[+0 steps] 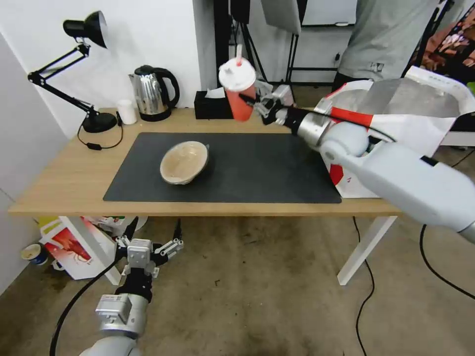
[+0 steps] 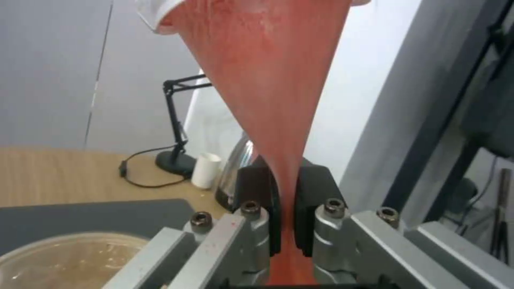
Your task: Pick up the trash from the table and place it into the takeout bag.
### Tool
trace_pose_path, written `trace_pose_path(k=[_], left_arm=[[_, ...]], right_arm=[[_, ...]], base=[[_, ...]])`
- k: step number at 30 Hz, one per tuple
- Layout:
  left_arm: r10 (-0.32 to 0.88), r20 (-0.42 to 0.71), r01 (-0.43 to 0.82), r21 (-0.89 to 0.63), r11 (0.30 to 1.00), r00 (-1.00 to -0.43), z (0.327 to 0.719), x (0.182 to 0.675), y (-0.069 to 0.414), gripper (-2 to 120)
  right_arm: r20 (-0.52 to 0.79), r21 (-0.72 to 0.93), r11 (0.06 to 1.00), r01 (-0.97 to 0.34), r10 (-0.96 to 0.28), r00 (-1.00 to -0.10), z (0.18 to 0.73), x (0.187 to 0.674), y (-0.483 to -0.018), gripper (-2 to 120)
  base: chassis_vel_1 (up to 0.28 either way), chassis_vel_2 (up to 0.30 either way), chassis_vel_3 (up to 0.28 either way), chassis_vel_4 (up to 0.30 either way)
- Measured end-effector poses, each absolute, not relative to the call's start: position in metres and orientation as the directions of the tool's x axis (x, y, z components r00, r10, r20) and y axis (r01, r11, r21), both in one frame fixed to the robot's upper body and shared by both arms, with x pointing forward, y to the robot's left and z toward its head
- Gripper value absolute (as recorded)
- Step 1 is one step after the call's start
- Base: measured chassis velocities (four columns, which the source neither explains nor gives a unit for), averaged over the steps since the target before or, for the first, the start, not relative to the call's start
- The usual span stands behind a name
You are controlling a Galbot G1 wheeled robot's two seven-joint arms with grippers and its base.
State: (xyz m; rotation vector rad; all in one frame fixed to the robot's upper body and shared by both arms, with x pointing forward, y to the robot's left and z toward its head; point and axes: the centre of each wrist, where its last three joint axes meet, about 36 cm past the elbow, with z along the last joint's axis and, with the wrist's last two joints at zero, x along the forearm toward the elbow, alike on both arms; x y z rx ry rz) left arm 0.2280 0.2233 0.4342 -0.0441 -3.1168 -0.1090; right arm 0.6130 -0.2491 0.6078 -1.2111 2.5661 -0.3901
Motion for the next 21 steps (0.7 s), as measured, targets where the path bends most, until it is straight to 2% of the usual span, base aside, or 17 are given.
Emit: trace_pose_path(k=[5, 21], left_arm=[[0.027, 0.024, 0.029, 0.070, 0.997, -0.999, 0.434, 0.228, 0.223, 100], [0.027, 0.024, 0.029, 0.070, 0.997, -0.999, 0.434, 0.228, 0.223, 100]], right_arm=[[-0.152, -0.374, 0.638, -0.673, -0.758, -0.634, 0.625, 0.611, -0.277, 3], [-0.219, -0.379, 0.701, -0.604, -0.703, -0.677, 0.654, 0.611, -0.324, 3]], base=[[0.000, 0.000, 0.000, 0.000], [0.000, 0.000, 0.000, 0.000]])
